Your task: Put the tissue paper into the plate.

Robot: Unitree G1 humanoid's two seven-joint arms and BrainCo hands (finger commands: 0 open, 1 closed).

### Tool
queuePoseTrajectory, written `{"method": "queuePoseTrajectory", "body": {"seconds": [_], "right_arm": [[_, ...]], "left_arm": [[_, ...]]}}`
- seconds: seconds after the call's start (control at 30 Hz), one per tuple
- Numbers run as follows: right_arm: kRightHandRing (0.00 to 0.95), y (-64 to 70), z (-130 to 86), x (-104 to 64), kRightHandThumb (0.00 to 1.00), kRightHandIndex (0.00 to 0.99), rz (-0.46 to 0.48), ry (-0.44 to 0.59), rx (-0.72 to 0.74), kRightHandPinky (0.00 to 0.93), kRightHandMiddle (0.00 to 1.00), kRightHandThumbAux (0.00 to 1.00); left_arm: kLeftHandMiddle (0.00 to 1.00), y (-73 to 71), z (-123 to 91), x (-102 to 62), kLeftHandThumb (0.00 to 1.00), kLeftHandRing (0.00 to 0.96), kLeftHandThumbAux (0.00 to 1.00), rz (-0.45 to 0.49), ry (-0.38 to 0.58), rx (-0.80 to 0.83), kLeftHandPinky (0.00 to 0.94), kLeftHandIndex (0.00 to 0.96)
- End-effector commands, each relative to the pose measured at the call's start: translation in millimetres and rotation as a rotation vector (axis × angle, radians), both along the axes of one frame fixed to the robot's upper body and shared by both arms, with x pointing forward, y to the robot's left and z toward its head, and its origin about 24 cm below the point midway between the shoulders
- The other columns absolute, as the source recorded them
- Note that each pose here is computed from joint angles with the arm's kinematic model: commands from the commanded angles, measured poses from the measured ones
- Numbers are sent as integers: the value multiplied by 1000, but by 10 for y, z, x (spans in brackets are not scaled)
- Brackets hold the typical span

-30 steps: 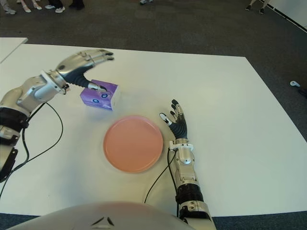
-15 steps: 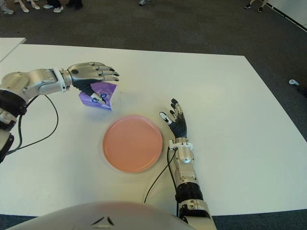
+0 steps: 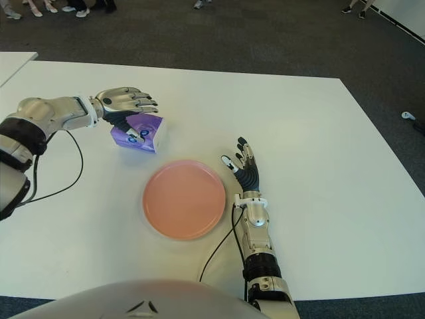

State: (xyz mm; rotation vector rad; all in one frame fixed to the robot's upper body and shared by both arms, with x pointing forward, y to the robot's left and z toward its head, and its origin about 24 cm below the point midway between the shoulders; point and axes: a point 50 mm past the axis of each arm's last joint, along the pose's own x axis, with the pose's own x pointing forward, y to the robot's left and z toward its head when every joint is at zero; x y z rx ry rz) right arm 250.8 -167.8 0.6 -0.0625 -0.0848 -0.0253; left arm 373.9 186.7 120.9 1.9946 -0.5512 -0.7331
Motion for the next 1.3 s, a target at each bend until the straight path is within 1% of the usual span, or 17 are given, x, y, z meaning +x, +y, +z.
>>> {"method": "queuePoseTrajectory", "body": {"seconds": [0.03,0.23,0.53,0.67,0.8,0.87,1.1,1.3], "right_arm": [[0,-19,-180,-95,0,0,-11,92,22,0,0,561],[0,-26,-182,-101,0,0,-7,91,22,0,0,564],[0,-32,-186,-106,0,0,1,87,15,0,0,577],[0,-32,-187,-105,0,0,6,86,14,0,0,578],[0,-31,-186,-104,0,0,6,88,22,0,0,577],[0,-31,-187,-105,0,0,6,88,27,0,0,577],[0,-39,-186,-116,0,0,12,84,19,0,0,577],[0,-40,-185,-119,0,0,13,85,20,0,0,588]], "left_arm": [[0,-6,-28,39,355,0,66,7,-43,19,0,0],[0,3,-14,71,351,0,60,18,-87,14,0,0],[0,43,72,114,344,0,55,38,-182,-30,0,0],[0,58,88,120,341,0,57,47,-199,-46,0,0],[0,85,-32,90,333,0,61,71,-174,-47,0,0],[0,105,-77,74,334,0,63,91,-135,-52,0,0],[0,143,-153,39,348,0,65,130,-45,-62,0,0],[0,172,-231,3,339,0,63,140,9,-31,0,0]]}}
